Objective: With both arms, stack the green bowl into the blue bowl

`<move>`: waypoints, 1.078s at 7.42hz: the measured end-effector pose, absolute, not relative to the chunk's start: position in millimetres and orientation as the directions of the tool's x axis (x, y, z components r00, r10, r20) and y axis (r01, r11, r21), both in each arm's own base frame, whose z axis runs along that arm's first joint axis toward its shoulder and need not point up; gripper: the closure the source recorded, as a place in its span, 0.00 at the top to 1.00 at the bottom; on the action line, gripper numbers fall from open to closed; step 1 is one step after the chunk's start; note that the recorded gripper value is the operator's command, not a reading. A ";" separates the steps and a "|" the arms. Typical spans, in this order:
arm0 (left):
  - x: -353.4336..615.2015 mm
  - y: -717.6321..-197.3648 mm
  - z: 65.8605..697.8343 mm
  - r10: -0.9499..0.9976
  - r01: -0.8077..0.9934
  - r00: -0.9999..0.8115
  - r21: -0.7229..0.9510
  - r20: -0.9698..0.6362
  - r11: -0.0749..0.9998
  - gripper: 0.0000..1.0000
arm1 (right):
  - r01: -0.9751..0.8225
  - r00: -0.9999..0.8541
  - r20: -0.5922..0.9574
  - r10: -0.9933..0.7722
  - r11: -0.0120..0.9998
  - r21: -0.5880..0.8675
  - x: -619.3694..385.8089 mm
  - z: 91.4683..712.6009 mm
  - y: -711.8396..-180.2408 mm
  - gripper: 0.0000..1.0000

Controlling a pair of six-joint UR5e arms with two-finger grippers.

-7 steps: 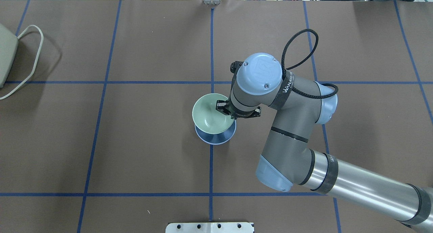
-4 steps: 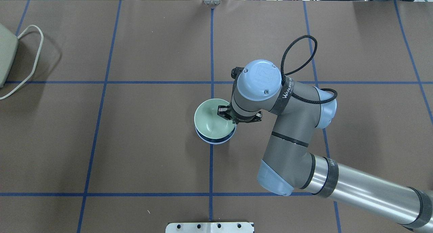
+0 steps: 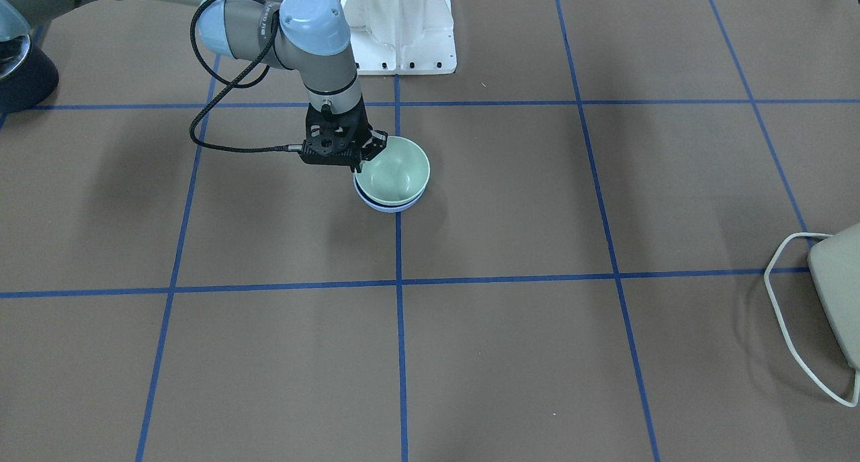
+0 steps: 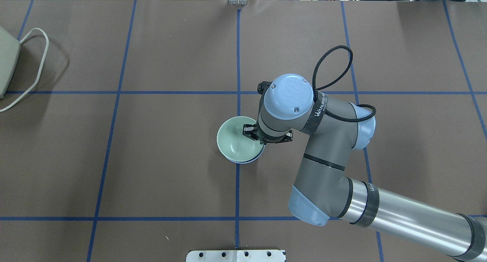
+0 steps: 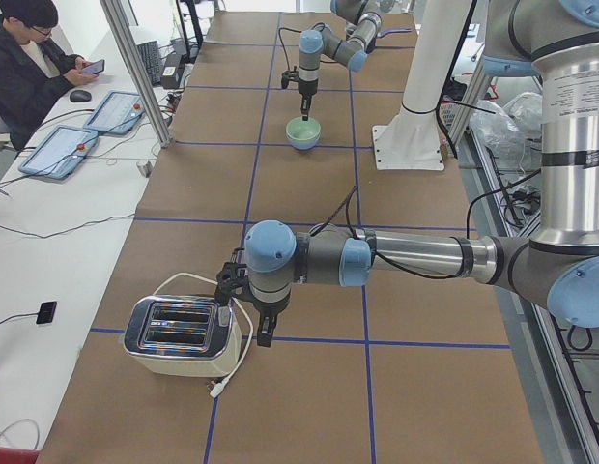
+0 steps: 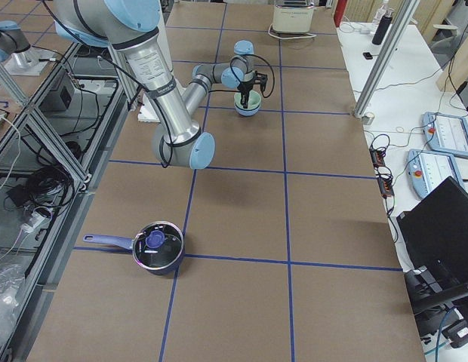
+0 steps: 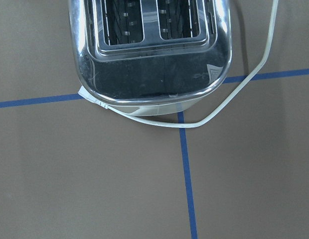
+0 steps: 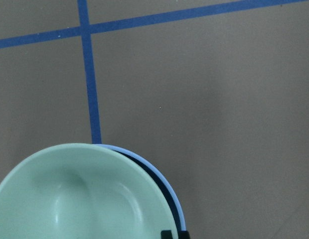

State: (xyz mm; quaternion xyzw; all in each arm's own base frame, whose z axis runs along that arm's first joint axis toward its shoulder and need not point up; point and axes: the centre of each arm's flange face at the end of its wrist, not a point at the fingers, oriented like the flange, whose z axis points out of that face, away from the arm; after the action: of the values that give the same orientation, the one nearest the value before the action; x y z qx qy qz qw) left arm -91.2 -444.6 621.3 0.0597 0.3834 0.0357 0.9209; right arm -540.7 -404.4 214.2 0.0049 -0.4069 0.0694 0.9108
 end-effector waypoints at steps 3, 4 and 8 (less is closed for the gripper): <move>-91.2 -444.6 621.3 0.111 -0.020 0.703 0.136 -0.702 0.990 0.98 | -0.122 0.666 0.737 0.116 0.991 -0.046 -543.1 219.1 -401.7 0.00; -91.2 -444.6 621.1 0.111 -0.020 0.703 0.137 -0.702 0.990 0.98 | -0.120 0.668 0.736 0.114 0.992 -0.045 -544.1 220.1 -401.1 0.00; -91.2 -444.6 620.9 0.112 -0.020 0.703 0.138 -0.702 0.990 0.98 | -0.139 0.661 0.742 0.113 0.990 -0.027 -544.8 218.2 -403.3 0.00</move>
State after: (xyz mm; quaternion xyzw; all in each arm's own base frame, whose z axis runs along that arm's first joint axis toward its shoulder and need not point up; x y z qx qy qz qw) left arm -91.2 -444.6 620.9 0.0599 0.3834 0.0358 0.9209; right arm -544.8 -403.3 218.2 0.0162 -0.4058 0.0691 0.9112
